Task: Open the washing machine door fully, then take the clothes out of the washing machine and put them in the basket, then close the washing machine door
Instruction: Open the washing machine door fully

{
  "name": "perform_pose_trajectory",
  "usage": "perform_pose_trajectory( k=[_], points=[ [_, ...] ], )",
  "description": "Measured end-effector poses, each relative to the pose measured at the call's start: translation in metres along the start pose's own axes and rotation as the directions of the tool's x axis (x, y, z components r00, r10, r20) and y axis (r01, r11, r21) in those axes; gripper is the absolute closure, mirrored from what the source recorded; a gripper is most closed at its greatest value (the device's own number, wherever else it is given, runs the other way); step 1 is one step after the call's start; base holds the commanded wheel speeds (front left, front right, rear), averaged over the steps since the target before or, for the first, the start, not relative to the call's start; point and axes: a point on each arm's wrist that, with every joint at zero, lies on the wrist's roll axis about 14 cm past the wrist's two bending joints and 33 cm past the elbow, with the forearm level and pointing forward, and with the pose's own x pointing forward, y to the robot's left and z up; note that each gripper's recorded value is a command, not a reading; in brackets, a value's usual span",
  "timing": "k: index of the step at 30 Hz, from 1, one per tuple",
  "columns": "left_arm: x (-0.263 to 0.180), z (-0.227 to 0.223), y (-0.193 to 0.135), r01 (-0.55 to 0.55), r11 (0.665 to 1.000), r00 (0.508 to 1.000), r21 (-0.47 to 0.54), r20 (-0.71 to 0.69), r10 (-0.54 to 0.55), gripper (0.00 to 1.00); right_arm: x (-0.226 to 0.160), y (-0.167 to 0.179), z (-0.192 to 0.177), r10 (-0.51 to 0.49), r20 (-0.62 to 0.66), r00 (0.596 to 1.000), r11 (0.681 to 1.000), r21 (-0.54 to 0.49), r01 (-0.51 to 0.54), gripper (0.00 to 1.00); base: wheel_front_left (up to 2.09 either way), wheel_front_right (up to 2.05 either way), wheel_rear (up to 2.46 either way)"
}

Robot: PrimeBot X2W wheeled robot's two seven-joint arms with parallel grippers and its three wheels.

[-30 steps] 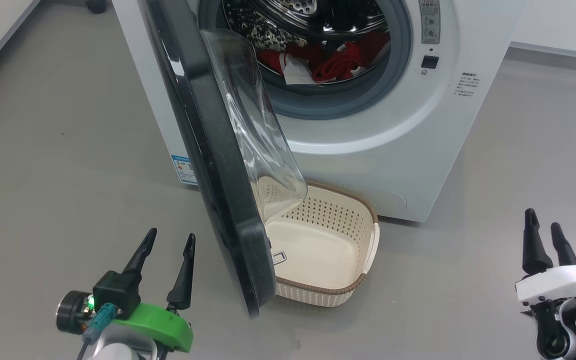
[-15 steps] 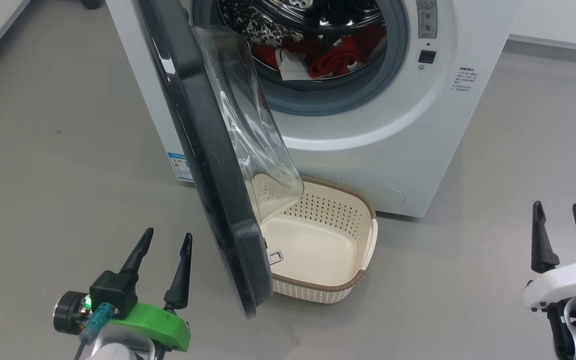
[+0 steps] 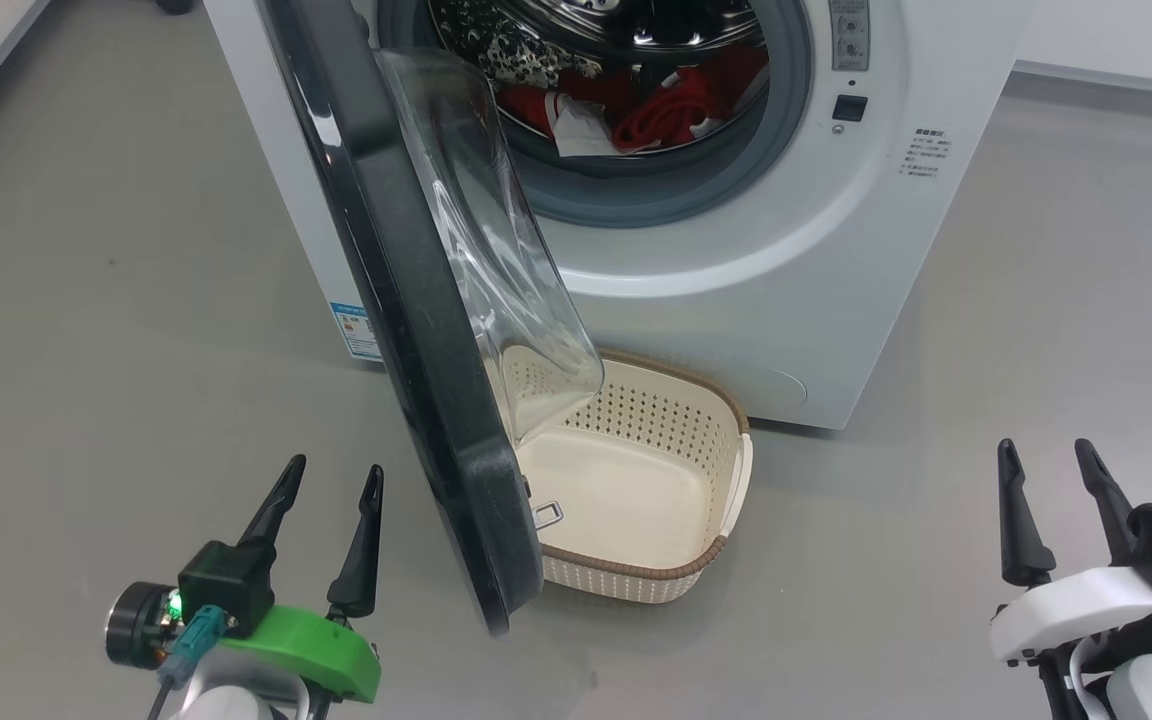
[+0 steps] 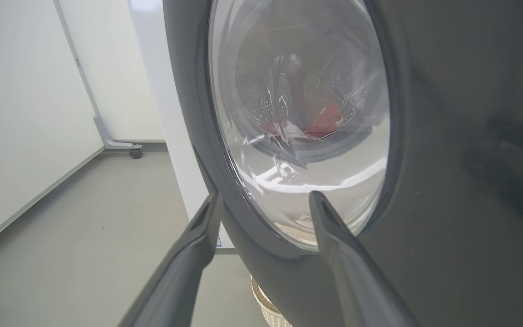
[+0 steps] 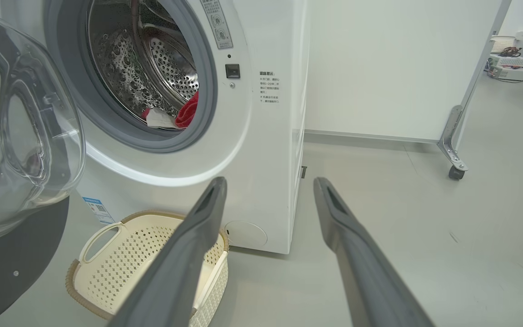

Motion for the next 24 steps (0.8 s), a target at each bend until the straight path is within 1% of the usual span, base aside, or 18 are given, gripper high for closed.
perform_pose_trajectory(
  k=[12,20,24],
  points=[
    [0.000,0.000,0.000,0.002,1.000,1.000,-0.001,0.001,-0.002,0.00,-0.012,0.023,-0.017,0.021,-0.033,0.999,0.999,0.039,-0.020,0.00,0.00,0.00,0.00],
    [-0.001,0.000,-0.001,0.003,1.000,1.000,0.004,-0.001,-0.003,0.00,-0.018,0.046,-0.022,0.060,-0.042,0.997,0.997,0.056,-0.058,0.00,0.00,0.00,0.00],
    [-0.001,0.000,-0.001,0.005,1.000,1.000,0.005,0.000,-0.005,0.00,-0.022,0.051,-0.026,0.067,-0.051,0.996,0.996,0.060,-0.064,0.00,0.00,0.00,0.00]
  ],
)
